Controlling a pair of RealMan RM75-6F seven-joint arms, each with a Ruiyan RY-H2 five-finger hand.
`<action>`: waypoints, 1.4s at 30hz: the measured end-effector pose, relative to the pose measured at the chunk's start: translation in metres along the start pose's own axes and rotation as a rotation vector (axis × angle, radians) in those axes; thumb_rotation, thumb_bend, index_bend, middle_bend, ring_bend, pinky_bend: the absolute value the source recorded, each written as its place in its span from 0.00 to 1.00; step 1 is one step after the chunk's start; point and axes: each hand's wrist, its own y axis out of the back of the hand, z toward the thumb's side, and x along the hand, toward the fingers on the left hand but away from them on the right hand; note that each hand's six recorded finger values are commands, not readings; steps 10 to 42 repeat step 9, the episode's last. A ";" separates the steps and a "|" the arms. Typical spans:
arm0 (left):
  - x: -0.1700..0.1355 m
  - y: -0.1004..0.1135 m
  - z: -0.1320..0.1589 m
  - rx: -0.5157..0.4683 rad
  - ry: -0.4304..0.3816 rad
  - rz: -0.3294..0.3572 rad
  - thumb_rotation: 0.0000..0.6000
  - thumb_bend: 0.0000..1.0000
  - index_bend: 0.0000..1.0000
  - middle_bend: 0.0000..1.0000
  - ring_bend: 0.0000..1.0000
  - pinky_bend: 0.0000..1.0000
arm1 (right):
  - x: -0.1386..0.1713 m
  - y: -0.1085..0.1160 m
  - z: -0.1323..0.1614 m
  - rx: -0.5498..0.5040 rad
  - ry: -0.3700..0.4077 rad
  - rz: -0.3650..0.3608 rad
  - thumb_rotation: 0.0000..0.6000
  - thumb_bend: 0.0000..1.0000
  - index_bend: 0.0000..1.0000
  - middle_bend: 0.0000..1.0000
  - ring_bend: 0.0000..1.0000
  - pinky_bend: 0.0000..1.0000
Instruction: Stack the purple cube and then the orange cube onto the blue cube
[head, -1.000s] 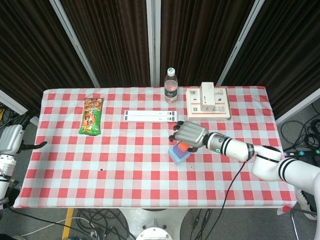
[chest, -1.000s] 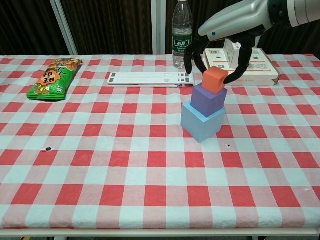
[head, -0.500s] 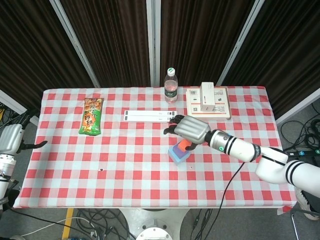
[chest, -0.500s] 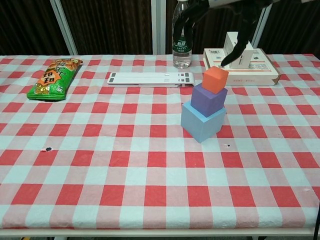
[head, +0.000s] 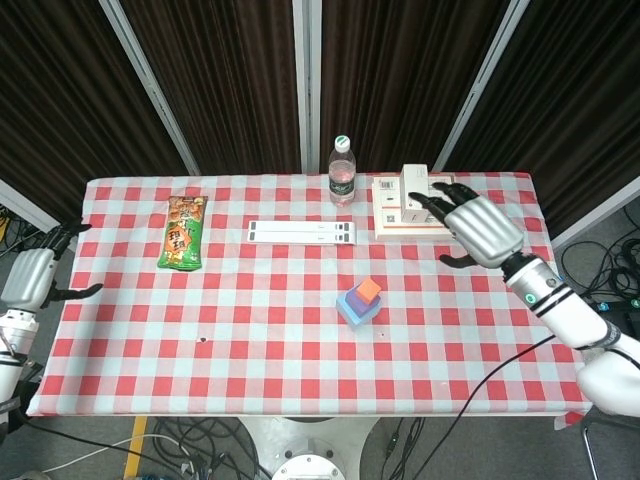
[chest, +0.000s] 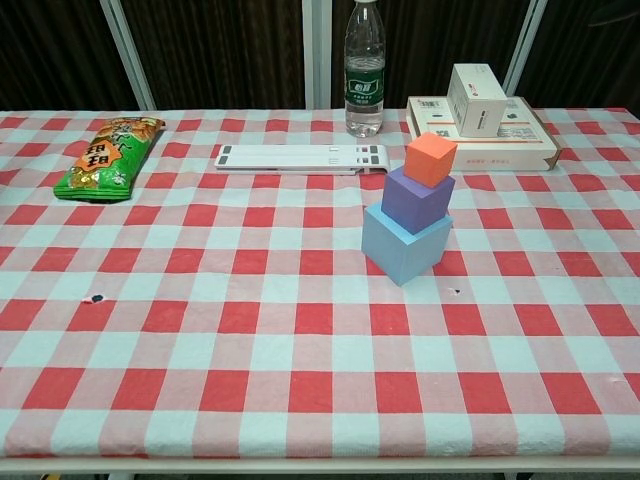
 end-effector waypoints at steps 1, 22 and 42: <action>0.000 0.000 0.002 0.002 -0.006 0.000 1.00 0.03 0.24 0.22 0.16 0.29 | 0.006 -0.004 -0.008 0.025 -0.048 -0.014 1.00 0.10 0.00 0.19 0.03 0.11; -0.004 0.007 0.009 0.014 -0.018 0.002 1.00 0.03 0.24 0.22 0.16 0.29 | 0.079 -0.071 -0.069 0.049 -0.497 0.014 1.00 0.11 0.00 0.18 0.02 0.11; -0.004 0.007 0.009 0.014 -0.018 0.002 1.00 0.03 0.24 0.22 0.16 0.29 | 0.079 -0.071 -0.069 0.049 -0.497 0.014 1.00 0.11 0.00 0.18 0.02 0.11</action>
